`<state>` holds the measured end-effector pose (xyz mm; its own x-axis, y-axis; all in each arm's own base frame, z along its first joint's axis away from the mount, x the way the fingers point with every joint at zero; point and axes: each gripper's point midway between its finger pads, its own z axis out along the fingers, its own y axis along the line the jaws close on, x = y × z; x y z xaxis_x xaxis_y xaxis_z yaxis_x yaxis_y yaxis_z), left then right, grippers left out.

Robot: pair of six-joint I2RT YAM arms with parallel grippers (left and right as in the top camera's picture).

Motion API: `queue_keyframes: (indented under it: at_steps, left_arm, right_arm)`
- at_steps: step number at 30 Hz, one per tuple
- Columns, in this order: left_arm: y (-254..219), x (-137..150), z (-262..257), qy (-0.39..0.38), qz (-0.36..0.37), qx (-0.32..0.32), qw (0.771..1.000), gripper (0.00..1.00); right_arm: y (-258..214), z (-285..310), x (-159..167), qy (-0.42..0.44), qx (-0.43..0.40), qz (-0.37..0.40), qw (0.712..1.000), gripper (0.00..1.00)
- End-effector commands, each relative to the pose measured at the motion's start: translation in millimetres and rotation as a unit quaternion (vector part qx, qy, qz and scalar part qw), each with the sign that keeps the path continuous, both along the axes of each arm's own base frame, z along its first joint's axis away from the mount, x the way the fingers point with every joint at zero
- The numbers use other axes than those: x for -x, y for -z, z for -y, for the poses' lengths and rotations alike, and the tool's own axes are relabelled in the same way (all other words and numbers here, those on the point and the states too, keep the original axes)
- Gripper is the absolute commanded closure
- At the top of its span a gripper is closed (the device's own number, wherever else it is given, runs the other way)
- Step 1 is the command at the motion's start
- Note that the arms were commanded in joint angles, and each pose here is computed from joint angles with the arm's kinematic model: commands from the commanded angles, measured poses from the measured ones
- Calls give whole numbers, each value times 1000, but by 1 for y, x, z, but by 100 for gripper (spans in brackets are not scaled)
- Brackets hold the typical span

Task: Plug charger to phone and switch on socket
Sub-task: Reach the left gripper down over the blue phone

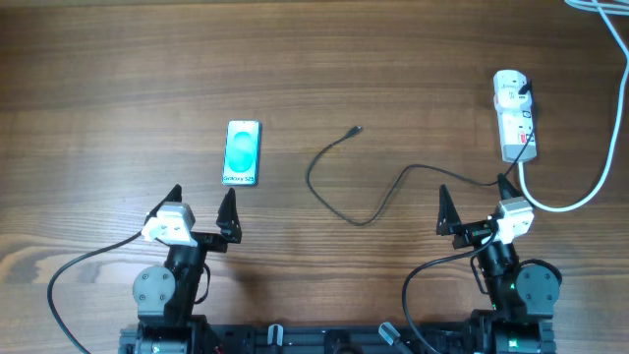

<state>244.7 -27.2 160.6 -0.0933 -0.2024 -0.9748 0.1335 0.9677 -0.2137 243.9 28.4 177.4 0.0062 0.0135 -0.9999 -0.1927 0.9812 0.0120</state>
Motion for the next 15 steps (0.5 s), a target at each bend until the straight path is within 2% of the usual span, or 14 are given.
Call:
queue_keyframes:
  at_steps: [1,5,8,13,15]
  left_arm:
    - [-2,0,2,6,6,2,1000,0]
    - [-22,1,6,19,18,0,1000,0]
    - [-46,-6,6,19,0,-1,1000,0]
    - [-81,-49,7,20,-70,-2,997,0]
    - [-85,-71,14,45,-99,-34,994,0]
  right_arm:
    - [-3,3,0,7,-6,6,1000,0]
    - [-3,3,0,7,-6,6,1000,0]
    - [-3,3,0,7,-5,6,1000,0]
    - [-3,3,0,7,-5,6,1000,0]
    - [-3,3,0,7,-5,6,1000,0]
